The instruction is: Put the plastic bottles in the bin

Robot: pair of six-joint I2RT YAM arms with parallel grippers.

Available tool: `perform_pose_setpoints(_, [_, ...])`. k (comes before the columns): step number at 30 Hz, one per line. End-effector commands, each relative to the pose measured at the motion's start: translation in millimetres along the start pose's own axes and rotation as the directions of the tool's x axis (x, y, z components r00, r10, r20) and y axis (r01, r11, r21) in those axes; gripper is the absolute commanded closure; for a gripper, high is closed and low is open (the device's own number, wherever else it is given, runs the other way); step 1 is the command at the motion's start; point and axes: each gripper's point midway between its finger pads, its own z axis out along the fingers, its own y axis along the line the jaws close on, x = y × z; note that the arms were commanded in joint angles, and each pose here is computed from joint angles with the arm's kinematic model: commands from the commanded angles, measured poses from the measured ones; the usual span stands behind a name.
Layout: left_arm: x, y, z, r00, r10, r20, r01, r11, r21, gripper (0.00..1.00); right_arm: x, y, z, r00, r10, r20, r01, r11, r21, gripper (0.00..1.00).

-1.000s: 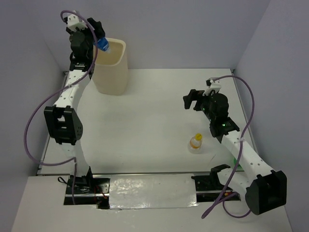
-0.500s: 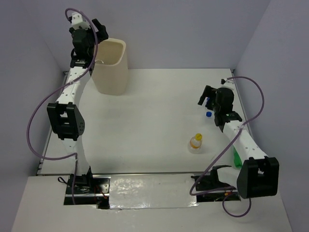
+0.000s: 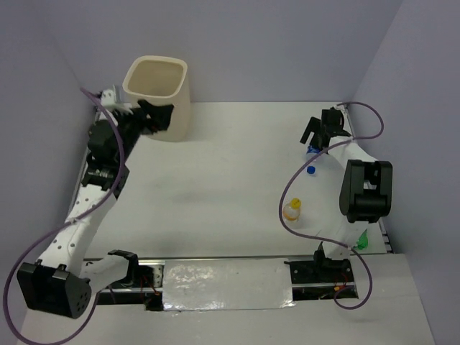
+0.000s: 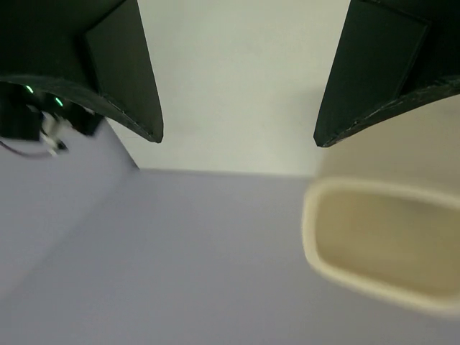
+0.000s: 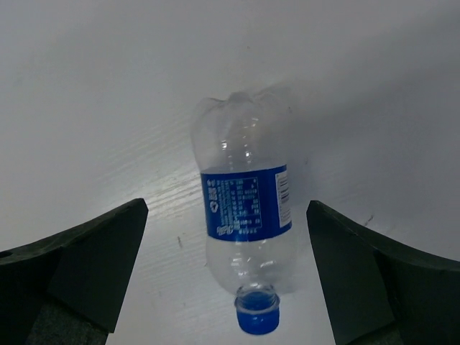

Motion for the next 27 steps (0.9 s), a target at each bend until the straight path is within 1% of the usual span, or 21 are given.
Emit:
perform_pose_setpoints(1, [91.8,1.0,-25.4,0.981,-0.128,-0.142,0.135,0.990,0.039,0.01,14.7,-4.8,17.9,0.996,-0.028,-0.090,0.031,0.999,0.034,0.00])
perform_pose_setpoints(4, [107.5,-7.1,-47.4,0.970,-0.137,-0.202,0.153,0.986,0.065,0.01,27.8,-1.2,30.1,0.992,-0.028,-0.126,0.029,1.000,0.005,0.00])
perform_pose_setpoints(5, [109.7,-8.3,-51.9,0.968,-0.140,-0.209,0.157,0.985,0.066,0.01,31.9,1.1,31.9,0.990,-0.035,-0.140,0.034,0.999,-0.008,0.01])
perform_pose_setpoints(9, [110.3,-5.5,-65.1,0.973,-0.116,-0.200,0.130,0.990,0.058,0.01,41.8,-4.6,35.2,0.982,-0.034,-0.188,0.037,0.999,0.014,0.02])
perform_pose_setpoints(12, [106.8,-0.3,-69.1,0.976,-0.113,-0.187,0.120,0.993,0.024,0.01,50.0,-7.4,36.2,0.977,-0.049,-0.210,0.053,0.998,0.015,0.09])
perform_pose_setpoints(13, [105.4,0.3,-70.6,0.977,-0.114,-0.180,0.120,0.993,0.019,0.01,51.9,-9.1,36.6,0.975,-0.050,-0.215,0.055,0.998,0.019,0.17])
perform_pose_setpoints(15, [107.4,1.0,-71.7,0.976,-0.119,-0.184,0.124,0.992,0.016,0.01,49.2,-9.4,34.7,0.978,-0.049,-0.202,0.055,0.998,0.024,0.29])
perform_pose_setpoints(16, [110.7,0.7,-73.4,0.972,-0.124,-0.199,0.130,0.991,0.017,0.01,49.1,-9.8,34.0,0.980,-0.050,-0.195,0.055,0.998,0.023,0.44])
perform_pose_setpoints(17, [111.7,0.2,-73.8,0.971,-0.126,-0.204,0.132,0.991,0.018,0.01,47.3,-10.1,32.6,0.981,-0.052,-0.187,0.058,0.998,0.023,0.48])
perform_pose_setpoints(18, [114.9,0.4,-74.7,0.968,-0.128,-0.217,0.135,0.991,0.017,0.01,43.5,-11.6,28.8,0.983,-0.058,-0.175,0.063,0.998,0.025,0.57])
perform_pose_setpoints(19, [115.3,0.5,-74.6,0.967,-0.132,-0.220,0.138,0.990,0.014,0.01,41.3,-10.4,26.8,0.984,-0.066,-0.168,0.070,0.997,0.016,0.60])
perform_pose_setpoints(21, [118.8,-3.1,-75.0,0.962,-0.141,-0.235,0.152,0.988,0.031,0.01,32.2,-4.1,16.0,0.985,-0.108,-0.134,0.105,0.994,-0.034,0.61])
perform_pose_setpoints(23, [122.1,-11.3,-75.6,0.955,-0.149,-0.257,0.171,0.983,0.067,0.01,22.0,18.3,3.9,0.985,-0.153,-0.082,0.138,0.978,-0.158,0.64])
perform_pose_setpoints(24, [126.0,-13.6,-76.0,0.952,-0.149,-0.269,0.176,0.981,0.079,0.01,14.9,30.3,-12.4,0.983,-0.181,-0.036,0.168,0.960,-0.225,0.64])
perform_pose_setpoints(25, [127.4,-16.4,-76.0,0.951,-0.151,-0.271,0.181,0.980,0.087,0.01,6.7,41.2,-21.3,0.972,-0.232,0.028,0.231,0.933,-0.275,0.64])
perform_pose_setpoints(26, [133.4,-22.4,-77.1,0.948,-0.145,-0.285,0.180,0.978,0.104,0.01,8.2,64.3,-36.3,0.958,-0.279,0.072,0.286,0.890,-0.356,0.64])
perform_pose_setpoints(27, [135.8,-21.9,-76.3,0.948,-0.143,-0.283,0.175,0.980,0.092,0.01,10.9,69.9,-46.2,0.947,-0.305,0.103,0.321,0.865,-0.385,0.64])
